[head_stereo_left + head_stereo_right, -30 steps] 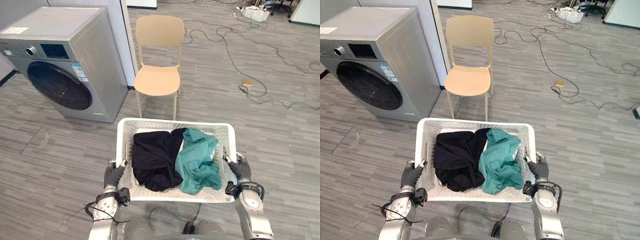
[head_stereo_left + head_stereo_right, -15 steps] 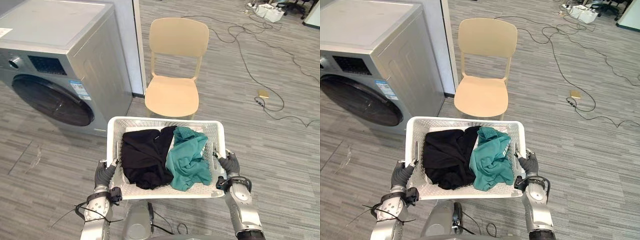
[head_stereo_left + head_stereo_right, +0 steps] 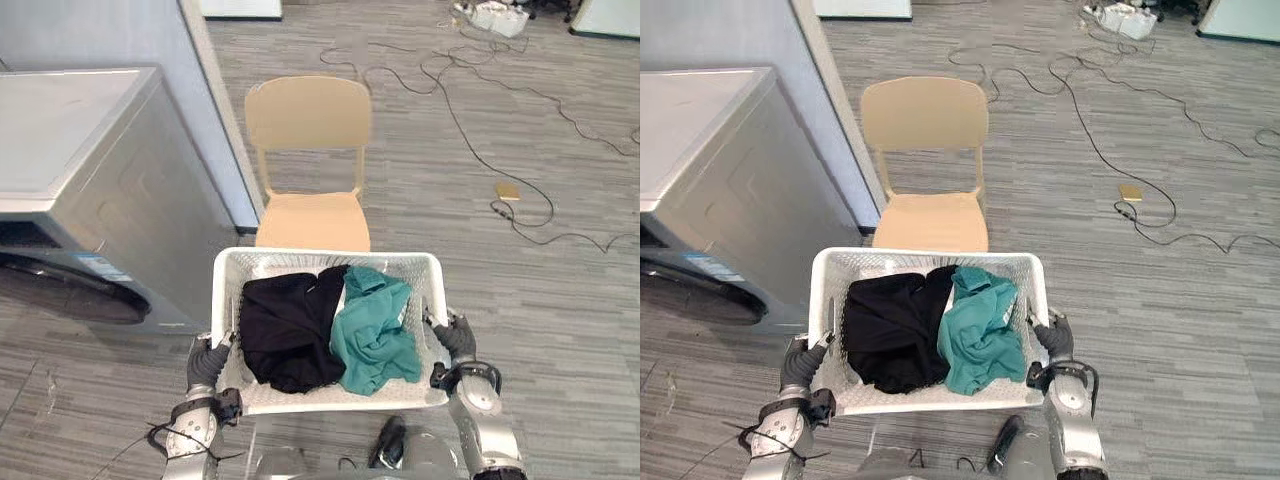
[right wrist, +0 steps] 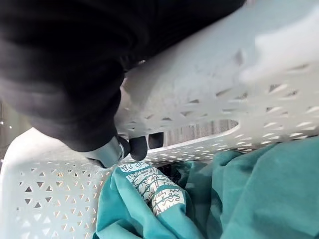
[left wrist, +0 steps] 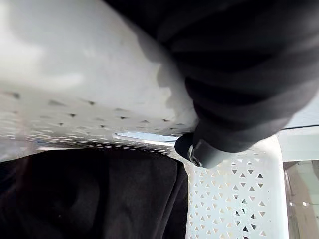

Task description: Pick up the laundry basket with both hands and put the clothes into the washing machine.

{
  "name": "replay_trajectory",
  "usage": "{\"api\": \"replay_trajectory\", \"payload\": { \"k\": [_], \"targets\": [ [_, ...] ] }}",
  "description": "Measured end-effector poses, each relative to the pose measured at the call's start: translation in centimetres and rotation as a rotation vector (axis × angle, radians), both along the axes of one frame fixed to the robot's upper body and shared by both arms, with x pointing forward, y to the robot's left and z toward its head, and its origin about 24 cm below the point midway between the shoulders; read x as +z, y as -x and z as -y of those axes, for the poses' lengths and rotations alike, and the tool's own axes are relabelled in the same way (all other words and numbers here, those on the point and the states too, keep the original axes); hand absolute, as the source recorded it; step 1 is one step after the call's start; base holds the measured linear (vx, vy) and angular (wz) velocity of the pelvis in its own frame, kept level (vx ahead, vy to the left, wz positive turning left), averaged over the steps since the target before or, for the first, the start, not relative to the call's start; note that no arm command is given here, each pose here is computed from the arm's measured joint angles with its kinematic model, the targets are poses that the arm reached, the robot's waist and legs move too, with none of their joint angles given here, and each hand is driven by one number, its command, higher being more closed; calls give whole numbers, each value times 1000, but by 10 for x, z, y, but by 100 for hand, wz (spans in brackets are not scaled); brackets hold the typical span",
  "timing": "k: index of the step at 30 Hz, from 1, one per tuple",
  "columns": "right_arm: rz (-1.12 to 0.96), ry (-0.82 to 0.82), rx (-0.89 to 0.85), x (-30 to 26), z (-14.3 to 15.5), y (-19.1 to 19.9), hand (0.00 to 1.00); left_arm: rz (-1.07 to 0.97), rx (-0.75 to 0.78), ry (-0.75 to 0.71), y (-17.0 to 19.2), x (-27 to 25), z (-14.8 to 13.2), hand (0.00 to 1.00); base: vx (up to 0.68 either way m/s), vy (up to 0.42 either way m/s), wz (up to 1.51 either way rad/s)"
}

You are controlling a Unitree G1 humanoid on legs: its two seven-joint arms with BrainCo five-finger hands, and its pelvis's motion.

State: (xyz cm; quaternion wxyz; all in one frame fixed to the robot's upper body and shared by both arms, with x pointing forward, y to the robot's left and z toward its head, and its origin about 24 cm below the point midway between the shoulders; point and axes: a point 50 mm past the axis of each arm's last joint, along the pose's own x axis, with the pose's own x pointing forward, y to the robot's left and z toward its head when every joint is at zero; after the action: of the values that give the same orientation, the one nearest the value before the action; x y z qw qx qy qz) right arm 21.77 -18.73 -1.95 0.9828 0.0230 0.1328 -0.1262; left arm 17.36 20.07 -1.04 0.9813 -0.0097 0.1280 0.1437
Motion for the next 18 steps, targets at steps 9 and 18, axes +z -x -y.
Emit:
{"api": "replay_trajectory", "payload": {
  "k": [9, 18],
  "targets": [
    [1, -12, -28, -2, 4, 10, 100, -9, -22, -10, -6, -3, 2, 100, 95, -86, 17],
    [65, 14, -26, 13, 9, -9, 100, 61, -33, -21, -21, 10, 5, 100, 114, 95, -7]
  ]
}}
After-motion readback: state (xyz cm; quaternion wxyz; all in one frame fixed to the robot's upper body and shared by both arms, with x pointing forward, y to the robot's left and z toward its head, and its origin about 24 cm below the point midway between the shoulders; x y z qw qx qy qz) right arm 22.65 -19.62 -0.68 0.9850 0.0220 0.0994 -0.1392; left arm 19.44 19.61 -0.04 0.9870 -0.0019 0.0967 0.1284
